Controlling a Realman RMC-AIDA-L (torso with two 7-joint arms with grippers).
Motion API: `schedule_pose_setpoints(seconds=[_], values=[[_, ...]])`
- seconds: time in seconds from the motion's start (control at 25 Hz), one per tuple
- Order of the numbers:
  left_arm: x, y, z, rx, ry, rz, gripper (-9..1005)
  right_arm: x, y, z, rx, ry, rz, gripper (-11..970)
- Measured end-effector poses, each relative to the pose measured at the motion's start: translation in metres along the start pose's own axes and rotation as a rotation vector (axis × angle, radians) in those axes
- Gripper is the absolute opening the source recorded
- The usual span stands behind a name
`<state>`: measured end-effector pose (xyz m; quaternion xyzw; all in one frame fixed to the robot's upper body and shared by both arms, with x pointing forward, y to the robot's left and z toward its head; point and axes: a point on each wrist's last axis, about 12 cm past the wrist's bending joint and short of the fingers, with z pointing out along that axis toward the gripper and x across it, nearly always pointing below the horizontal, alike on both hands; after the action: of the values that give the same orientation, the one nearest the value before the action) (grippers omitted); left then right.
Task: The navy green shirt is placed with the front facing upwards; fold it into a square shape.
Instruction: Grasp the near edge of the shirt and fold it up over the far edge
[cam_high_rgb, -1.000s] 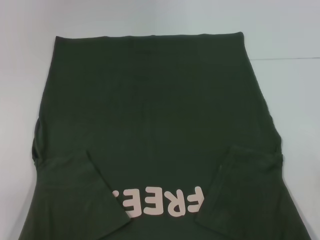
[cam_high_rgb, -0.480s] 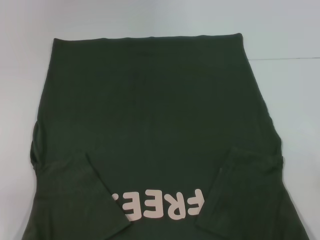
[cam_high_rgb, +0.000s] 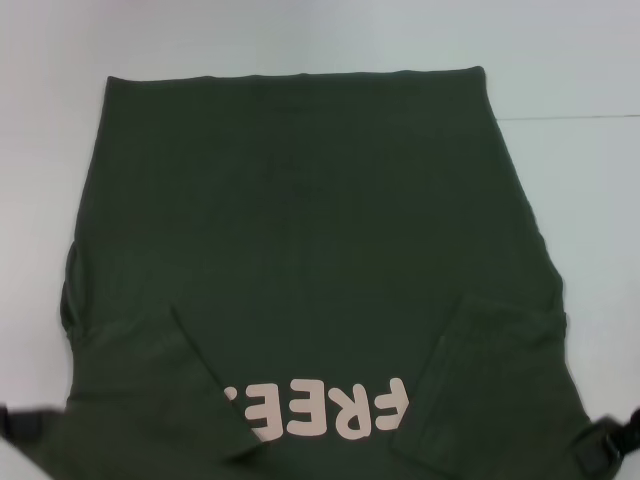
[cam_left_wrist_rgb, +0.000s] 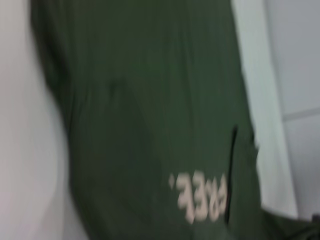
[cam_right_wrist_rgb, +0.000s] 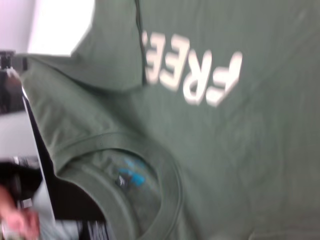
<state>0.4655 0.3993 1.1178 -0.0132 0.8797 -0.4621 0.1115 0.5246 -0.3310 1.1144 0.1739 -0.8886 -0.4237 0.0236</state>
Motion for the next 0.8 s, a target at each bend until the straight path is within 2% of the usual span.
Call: schedule_pose_setpoints(seconds=[0.16, 0.32, 0.52, 0.8], values=[[-0.008, -0.003, -0.009, 0.046, -0.122, 0.025, 36, -0.005, -0.001, -0.017, -0.021, -0.132, -0.003, 41], [-0.017, -0.005, -0.008, 0.091, -0.210, 0.046, 36, -0.012, -0.004, -0.033, -0.025, -0.285, -0.007, 41], [-0.031, 0.000, 0.008, 0.158, -0.373, 0.048, 36, -0.025, -0.009, -0.043, 0.000, -0.444, -0.009, 42], [-0.046, 0.005, 0.036, 0.205, -0.547, 0.057, 36, -0.047, -0.009, -0.040, -0.011, -0.653, -0.024, 42]])
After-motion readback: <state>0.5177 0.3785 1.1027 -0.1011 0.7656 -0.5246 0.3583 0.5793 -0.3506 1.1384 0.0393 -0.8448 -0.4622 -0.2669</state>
